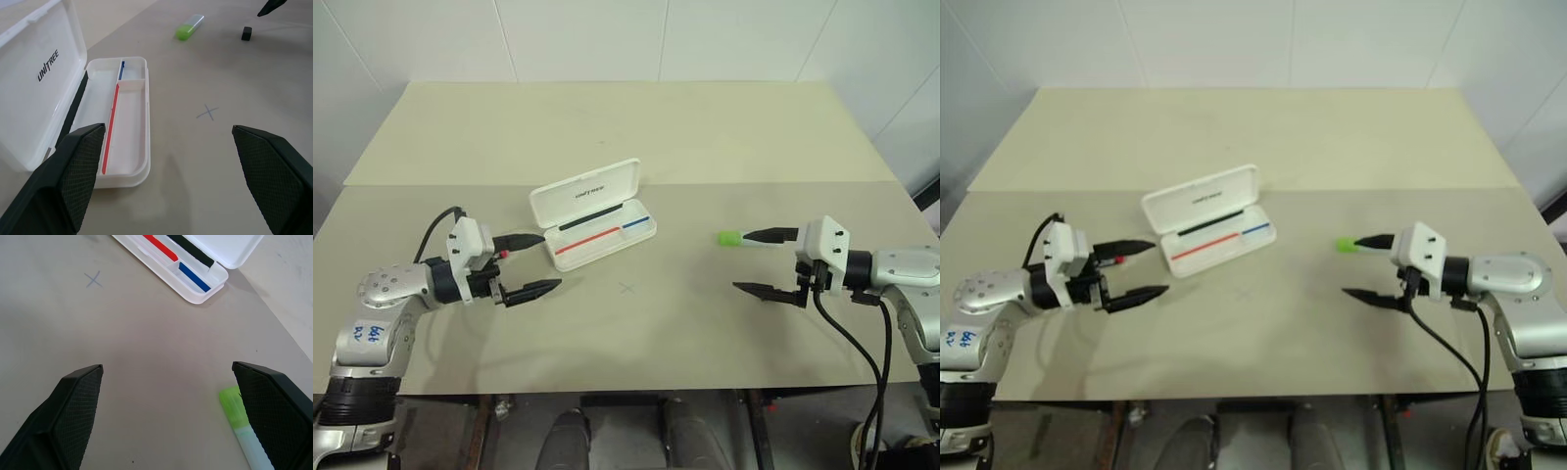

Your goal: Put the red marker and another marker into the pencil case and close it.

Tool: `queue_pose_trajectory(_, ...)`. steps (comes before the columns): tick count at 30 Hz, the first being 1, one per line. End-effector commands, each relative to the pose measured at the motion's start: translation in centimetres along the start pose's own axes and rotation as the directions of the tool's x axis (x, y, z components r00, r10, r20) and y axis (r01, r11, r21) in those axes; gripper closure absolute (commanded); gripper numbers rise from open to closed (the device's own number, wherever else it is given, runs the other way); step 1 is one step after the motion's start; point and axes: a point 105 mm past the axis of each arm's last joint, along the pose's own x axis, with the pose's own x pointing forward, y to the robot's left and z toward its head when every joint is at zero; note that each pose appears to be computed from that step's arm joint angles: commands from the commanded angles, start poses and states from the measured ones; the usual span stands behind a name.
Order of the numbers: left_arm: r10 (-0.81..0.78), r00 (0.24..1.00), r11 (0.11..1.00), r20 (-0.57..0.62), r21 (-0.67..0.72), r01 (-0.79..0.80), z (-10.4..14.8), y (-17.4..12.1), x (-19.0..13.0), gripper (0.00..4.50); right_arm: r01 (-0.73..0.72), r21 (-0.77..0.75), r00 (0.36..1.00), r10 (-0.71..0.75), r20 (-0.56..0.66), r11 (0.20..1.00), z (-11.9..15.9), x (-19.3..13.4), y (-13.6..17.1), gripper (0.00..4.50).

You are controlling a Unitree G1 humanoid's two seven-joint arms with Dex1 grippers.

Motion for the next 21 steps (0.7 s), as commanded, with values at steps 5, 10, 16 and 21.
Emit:
queue_pose_trajectory(5, -0.019, 0.999, 0.999, 0.029, 0.045, 0.018, 1.1, 0.3, 0.7, 0.04, -0.025, -0.030, 0.999, 0.026, 0.032, 0.999, 0.7, 1.0, 0.1, 0.00)
queue_pose_trajectory(10, 0.013, 1.000, 0.995, 0.025, 0.096, -0.015, 1.4, 1.1, 0.7, 0.04, -0.048, -0.045, 0.995, 0.052, 0.087, 0.998, 2.0, 2.5, 0.3, 0.00)
queue_pose_trajectory(16, 0.090, 0.996, 0.989, 0.004, 0.117, -0.090, 1.4, 3.0, 0.6, 0.04, -0.067, 0.073, 0.937, 0.038, 0.346, 0.995, 7.6, 4.2, 0.2, 0.00)
queue_pose_trajectory(21, 0.064, 0.996, 0.995, -0.064, 0.079, -0.059, 0.7, 3.3, 1.0, 0.04, -0.140, 0.001, 0.921, 0.129, 0.369, 0.990, 10.1, 4.0, 2.1, 0.00)
